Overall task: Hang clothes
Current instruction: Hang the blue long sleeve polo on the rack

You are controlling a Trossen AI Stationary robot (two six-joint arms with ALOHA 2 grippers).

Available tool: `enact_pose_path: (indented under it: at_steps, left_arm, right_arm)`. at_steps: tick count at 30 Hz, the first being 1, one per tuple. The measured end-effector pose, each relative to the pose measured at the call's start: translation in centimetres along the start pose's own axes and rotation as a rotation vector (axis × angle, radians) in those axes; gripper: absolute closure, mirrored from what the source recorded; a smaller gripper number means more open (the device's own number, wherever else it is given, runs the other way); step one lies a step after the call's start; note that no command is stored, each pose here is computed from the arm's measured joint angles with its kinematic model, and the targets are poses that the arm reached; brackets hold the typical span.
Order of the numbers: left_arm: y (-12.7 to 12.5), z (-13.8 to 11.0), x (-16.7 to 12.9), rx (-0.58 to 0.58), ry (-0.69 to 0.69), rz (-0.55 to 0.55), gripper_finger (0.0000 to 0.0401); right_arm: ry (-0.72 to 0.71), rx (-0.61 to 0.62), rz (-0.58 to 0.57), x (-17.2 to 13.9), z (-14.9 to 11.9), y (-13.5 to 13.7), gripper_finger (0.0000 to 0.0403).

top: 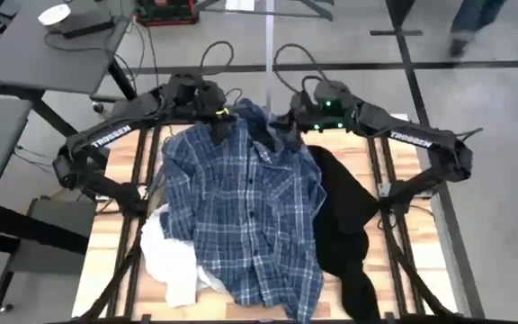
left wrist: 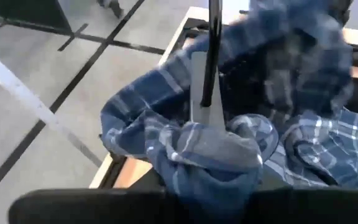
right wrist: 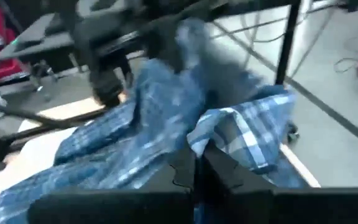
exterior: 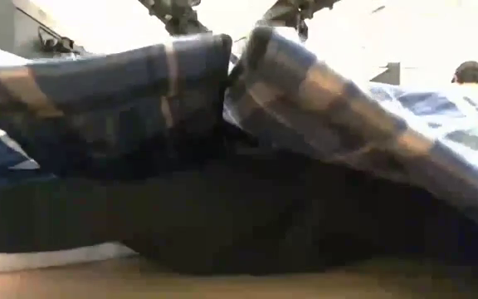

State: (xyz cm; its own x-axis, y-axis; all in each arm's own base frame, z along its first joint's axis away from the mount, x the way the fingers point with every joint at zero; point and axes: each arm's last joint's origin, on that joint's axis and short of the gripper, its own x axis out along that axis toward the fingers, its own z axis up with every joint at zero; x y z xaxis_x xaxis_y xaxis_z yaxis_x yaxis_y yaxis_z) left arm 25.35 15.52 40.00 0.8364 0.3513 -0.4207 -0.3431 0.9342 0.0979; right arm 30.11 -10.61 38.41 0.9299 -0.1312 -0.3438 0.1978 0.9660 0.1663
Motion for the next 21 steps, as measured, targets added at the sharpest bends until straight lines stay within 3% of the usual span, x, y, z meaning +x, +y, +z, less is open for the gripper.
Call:
enact_pose_path:
  at_steps: [5,10,16,21]
  left_arm:
    - [0.3,0.8,-0.2,0.009,-0.080,0.013,0.0370]
    - [0.2,1.3,-0.6,0.019,-0.133,-0.021,0.0370]
    - [0.0,1.6,-1.5,0.097,-0.168,-0.046,0.0370]
    - [-0.1,1.9,-2.4,0.125,-0.199,-0.062,0.0370]
  right_arm:
    - [0.018,0.032,0.018,0.1,-0.2,0.6,0.0378]
    - [0.054,0.060,0.073,-0.6,0.5,1.1,0.0296]
    - [0.076,-0.205,0.035,-4.3,4.2,2.2,0.0194]
    - [0.061,-0.308,-0.096,-7.9,7.0,2.0,0.0164]
